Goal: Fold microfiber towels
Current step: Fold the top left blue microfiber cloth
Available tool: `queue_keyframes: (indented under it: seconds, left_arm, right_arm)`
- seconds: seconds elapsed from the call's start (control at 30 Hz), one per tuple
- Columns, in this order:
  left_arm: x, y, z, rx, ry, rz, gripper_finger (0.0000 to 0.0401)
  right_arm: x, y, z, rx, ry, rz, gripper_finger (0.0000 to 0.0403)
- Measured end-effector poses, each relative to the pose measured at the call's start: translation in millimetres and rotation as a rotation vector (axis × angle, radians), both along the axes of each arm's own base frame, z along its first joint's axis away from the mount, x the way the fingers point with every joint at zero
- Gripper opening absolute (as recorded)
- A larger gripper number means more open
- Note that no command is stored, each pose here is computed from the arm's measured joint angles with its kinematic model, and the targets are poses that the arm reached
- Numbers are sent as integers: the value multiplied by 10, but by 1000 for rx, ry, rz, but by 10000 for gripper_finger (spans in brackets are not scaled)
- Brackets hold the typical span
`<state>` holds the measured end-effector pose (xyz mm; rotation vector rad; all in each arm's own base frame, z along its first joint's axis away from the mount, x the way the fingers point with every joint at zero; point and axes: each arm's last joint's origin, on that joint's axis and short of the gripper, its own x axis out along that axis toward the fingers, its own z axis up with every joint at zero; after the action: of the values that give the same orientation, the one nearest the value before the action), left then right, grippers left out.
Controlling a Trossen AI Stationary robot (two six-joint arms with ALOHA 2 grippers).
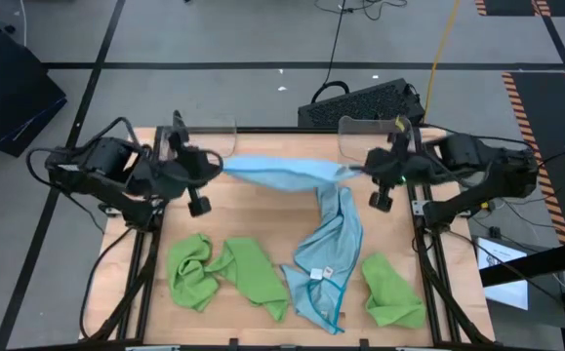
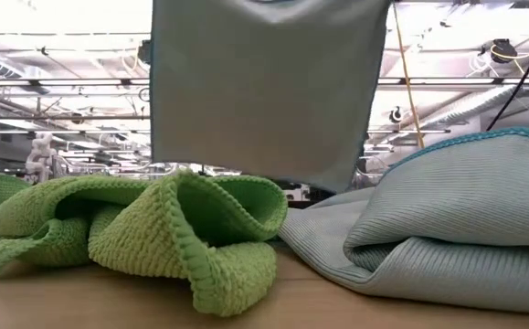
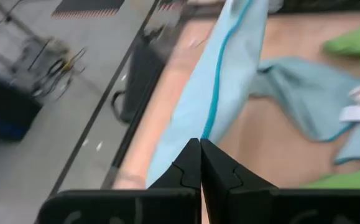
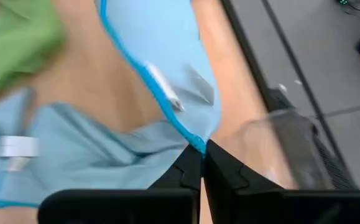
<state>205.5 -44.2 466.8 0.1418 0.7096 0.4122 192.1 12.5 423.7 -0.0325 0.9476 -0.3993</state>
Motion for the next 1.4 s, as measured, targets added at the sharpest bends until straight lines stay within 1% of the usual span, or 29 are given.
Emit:
queue_keyframes:
  seconds: [0.2, 0.3, 0.43, 0.5, 0.57, 0.63, 0.7, 0.83, 0.9, 1.0, 1.17, 1.27, 1.4]
  left_arm:
    - [114, -392, 6, -16, -79, -156, 1]
    - [106, -581, 30, -20, -105, -240, 1]
    - [-15, -728, 149, 7, -169, -262, 1]
    - [-94, -751, 220, 9, -190, -271, 1]
    - [-163, -756, 263, 0, -193, -272, 1]
    - [-203, -745, 260, 7, -182, -252, 1]
    - [-237, -703, 209, 32, -132, -214, 1]
    - [-265, -534, 58, 53, -8, -77, 1]
    - [-196, -472, -31, 49, 18, -18, 1]
    - [-134, -411, -157, 47, 80, 3, 1]
    - [-25, -305, -401, 74, 173, 76, 1]
    - [54, -229, -581, 100, 238, 124, 1]
    - [115, -89, -767, 140, 290, 215, 1]
  right_arm:
    - [62, 452, 94, 81, -57, 114, 2]
    - [93, 699, 187, 109, -67, 185, 2]
    - [86, 934, 357, 110, -58, 249, 2]
    - [85, 992, 429, 97, -63, 243, 2]
    - [97, 1004, 494, 103, -96, 237, 2]
    - [100, 999, 511, 102, -102, 233, 2]
    - [134, 968, 483, 99, -93, 212, 2]
    - [230, 880, 370, 67, -43, 172, 2]
    - [264, 827, 324, 51, -19, 157, 2]
    - [329, 731, 241, 25, 22, 133, 2]
    - [481, 535, -25, -27, 138, 58, 2]
    - [545, 394, -195, -98, 206, 2, 2]
    - [605, 195, -400, -190, 296, -48, 2]
